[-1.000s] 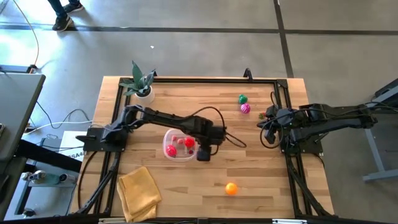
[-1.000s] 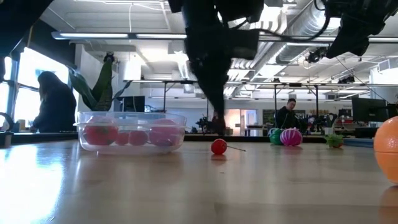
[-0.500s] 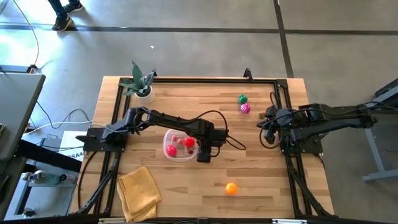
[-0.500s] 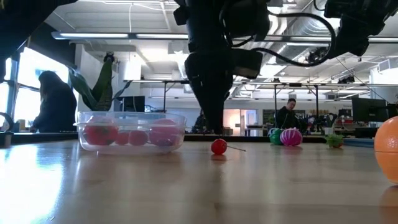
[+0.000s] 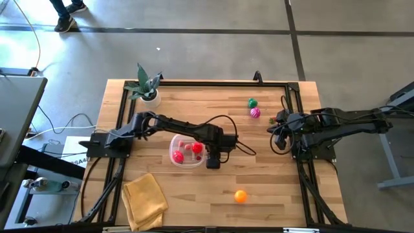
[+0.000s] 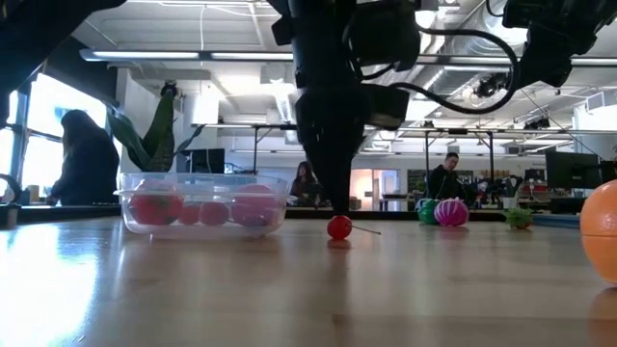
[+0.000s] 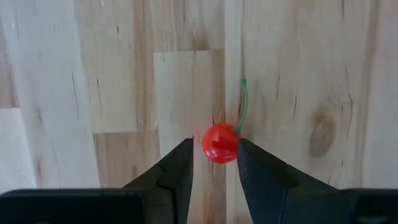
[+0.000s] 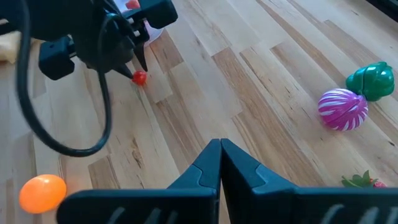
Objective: Pick and placing Produce into tupperware
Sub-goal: Put the red cherry into the transparent container
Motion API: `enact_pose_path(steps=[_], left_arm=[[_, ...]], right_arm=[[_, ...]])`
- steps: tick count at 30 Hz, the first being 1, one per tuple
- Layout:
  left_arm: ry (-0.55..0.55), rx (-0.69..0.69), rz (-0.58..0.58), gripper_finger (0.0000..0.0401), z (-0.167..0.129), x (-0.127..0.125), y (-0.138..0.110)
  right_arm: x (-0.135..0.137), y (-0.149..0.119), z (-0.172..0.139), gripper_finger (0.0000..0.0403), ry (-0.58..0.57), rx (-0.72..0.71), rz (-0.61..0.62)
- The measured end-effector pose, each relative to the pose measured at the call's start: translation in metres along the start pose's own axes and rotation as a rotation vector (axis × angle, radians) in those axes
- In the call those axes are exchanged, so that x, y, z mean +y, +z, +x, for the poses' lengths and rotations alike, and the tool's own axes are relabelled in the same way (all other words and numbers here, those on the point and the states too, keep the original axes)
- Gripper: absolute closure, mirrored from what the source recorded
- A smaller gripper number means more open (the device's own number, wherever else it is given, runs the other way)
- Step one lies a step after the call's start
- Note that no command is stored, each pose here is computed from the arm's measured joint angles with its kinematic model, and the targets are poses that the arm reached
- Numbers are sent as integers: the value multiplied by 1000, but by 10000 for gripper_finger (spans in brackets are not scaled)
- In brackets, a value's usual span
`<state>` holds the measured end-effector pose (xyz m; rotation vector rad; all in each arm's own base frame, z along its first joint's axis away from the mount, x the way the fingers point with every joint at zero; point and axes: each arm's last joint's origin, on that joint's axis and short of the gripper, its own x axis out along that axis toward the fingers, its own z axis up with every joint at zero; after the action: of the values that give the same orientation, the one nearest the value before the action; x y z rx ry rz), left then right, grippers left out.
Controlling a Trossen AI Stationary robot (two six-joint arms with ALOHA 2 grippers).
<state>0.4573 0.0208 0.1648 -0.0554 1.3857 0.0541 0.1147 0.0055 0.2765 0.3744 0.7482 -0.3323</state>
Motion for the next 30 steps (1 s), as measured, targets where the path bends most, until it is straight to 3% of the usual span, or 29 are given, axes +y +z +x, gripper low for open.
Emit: enact_pose_path(steps=[13, 24, 30], left_arm=[[-32, 33, -66, 289, 9, 2, -1], [-16, 46, -63, 225, 11, 3, -3], [-18, 23, -28, 231, 11, 2, 0]], right_arm=[[0, 0, 0, 402, 0, 0, 0], [0, 0, 0, 402, 0, 0, 0], [0, 0, 0, 402, 0, 0, 0]])
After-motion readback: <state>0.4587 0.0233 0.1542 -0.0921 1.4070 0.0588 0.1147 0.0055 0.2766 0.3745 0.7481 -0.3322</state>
